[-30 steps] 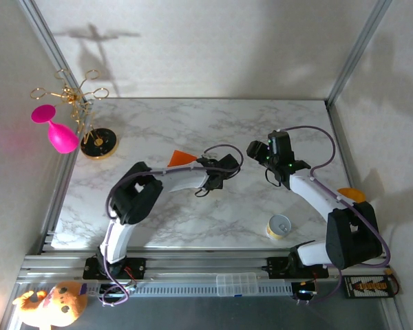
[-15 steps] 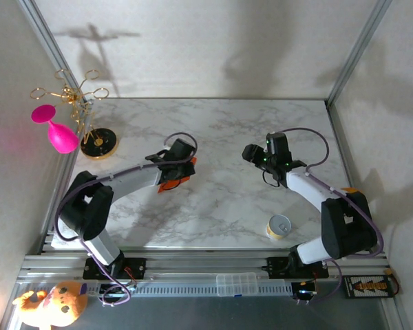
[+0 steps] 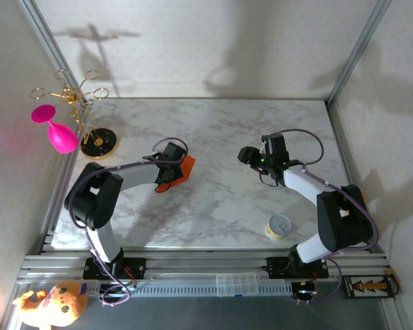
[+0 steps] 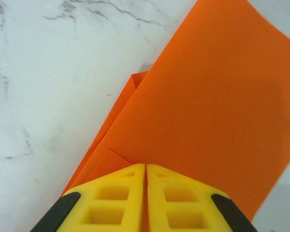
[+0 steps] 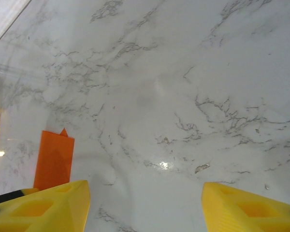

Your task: Fold a paper plane with a square sheet of paper (pick it up from the middle)

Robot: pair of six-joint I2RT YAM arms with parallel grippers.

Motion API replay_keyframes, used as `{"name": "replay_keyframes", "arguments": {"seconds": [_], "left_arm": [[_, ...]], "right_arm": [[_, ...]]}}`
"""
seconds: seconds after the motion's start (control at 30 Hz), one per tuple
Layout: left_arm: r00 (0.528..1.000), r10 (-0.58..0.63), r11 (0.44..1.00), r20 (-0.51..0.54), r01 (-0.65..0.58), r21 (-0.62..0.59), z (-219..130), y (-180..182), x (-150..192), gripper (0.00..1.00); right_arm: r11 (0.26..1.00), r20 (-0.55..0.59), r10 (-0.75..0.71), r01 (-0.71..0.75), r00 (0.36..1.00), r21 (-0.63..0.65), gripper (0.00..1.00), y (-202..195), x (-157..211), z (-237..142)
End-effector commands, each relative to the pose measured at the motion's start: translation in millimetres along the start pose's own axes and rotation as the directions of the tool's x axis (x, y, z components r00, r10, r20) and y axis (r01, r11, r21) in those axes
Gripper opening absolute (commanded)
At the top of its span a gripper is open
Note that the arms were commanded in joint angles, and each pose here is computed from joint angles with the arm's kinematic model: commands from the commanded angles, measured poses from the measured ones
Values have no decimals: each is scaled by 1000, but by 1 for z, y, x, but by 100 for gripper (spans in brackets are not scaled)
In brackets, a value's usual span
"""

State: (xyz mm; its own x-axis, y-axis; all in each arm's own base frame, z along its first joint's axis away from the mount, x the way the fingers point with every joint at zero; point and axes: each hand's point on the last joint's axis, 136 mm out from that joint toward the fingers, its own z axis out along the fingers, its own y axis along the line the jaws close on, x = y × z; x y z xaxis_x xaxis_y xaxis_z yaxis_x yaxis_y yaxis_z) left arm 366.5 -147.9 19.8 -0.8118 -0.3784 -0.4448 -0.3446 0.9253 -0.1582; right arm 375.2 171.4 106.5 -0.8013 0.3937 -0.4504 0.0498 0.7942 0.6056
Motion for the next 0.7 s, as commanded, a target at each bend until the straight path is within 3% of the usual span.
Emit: {"name": "replay_keyframes", "arguments": {"seconds": [0.0, 0.13, 0.23, 0.4, 0.67], "left_arm": [[999, 27, 997, 26, -25, -78, 6, 14, -6, 10], [999, 33, 996, 7, -32, -87, 13, 18, 1, 10], [998, 35, 999, -50, -37, -27, 18, 8, 13, 11], [986, 36, 984, -164, -7, 176, 13, -35, 43, 12], [962, 56, 939, -269, 40, 341, -4, -102, 93, 12]], "right_arm": [[999, 4, 5, -5, 1000, -34, 63, 9, -8, 2], [999, -12, 9, -10, 1000, -32, 62, 8, -4, 5], [999, -24, 12, -13, 1000, -35, 62, 8, -2, 8], [998, -41, 25, -27, 999, -53, 62, 9, 1, 9], [990, -133, 99, -111, 986, -84, 60, 12, 25, 14]]}}
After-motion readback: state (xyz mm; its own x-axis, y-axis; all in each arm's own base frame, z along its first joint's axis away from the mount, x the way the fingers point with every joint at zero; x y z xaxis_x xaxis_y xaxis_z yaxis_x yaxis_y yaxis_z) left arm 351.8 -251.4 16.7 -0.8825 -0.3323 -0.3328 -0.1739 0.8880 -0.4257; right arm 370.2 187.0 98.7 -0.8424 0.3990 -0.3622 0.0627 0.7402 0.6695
